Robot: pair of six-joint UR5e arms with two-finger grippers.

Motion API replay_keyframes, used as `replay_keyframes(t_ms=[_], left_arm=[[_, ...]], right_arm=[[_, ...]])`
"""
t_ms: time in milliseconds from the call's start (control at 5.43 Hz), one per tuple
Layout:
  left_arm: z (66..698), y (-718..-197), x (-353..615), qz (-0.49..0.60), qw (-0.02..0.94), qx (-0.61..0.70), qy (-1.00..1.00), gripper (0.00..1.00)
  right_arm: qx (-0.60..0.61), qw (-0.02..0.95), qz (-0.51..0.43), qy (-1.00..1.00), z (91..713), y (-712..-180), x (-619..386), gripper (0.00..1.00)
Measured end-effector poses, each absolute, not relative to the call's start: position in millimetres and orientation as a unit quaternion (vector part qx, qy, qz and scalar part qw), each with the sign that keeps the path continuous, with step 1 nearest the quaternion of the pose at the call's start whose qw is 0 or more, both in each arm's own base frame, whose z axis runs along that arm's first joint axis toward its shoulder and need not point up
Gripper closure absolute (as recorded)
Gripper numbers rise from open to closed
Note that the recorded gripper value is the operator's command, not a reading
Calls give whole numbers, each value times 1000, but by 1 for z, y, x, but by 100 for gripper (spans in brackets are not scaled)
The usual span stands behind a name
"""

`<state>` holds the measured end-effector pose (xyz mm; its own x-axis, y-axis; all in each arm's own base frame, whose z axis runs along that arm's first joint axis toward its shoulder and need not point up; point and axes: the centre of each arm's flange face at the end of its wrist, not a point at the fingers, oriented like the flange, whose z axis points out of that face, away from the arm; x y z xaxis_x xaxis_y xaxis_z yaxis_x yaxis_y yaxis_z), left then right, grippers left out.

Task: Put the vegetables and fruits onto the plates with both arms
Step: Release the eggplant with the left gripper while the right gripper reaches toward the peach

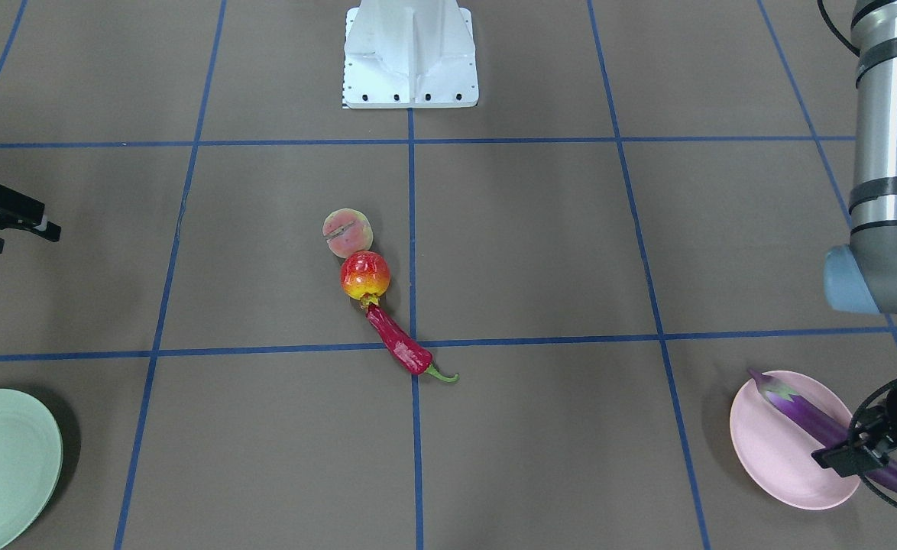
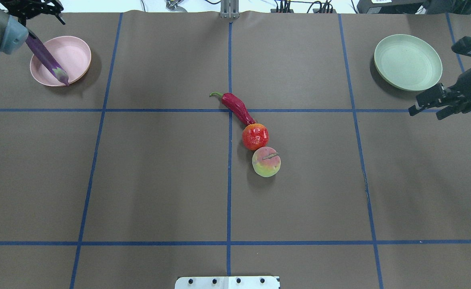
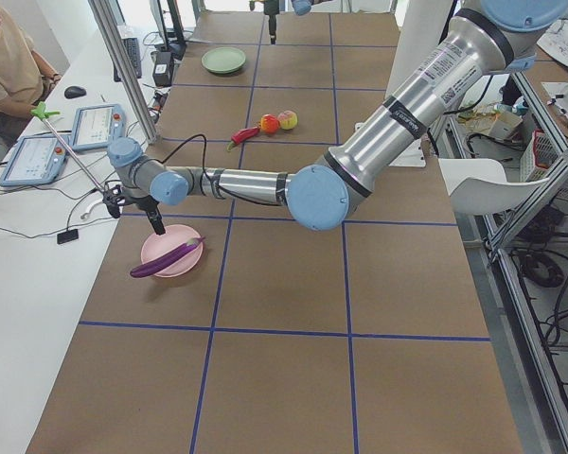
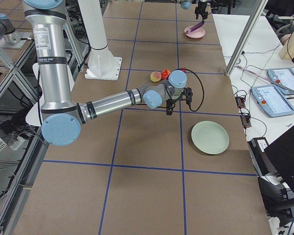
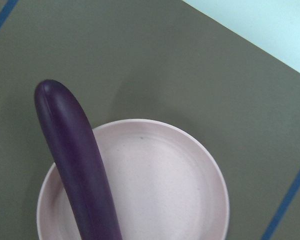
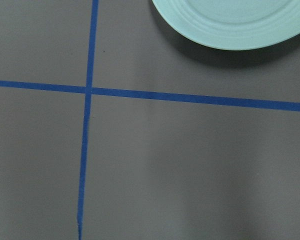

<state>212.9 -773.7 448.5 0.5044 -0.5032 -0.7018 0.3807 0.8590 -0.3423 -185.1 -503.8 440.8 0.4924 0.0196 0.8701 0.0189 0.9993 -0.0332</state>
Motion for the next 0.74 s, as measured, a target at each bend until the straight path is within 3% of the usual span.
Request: replay_keyframes(t_ms=[737], left_arm=[[274, -683, 415, -346, 802, -154, 463, 0]], right_arm=[[-45, 856, 89, -508, 304, -479, -337, 0]])
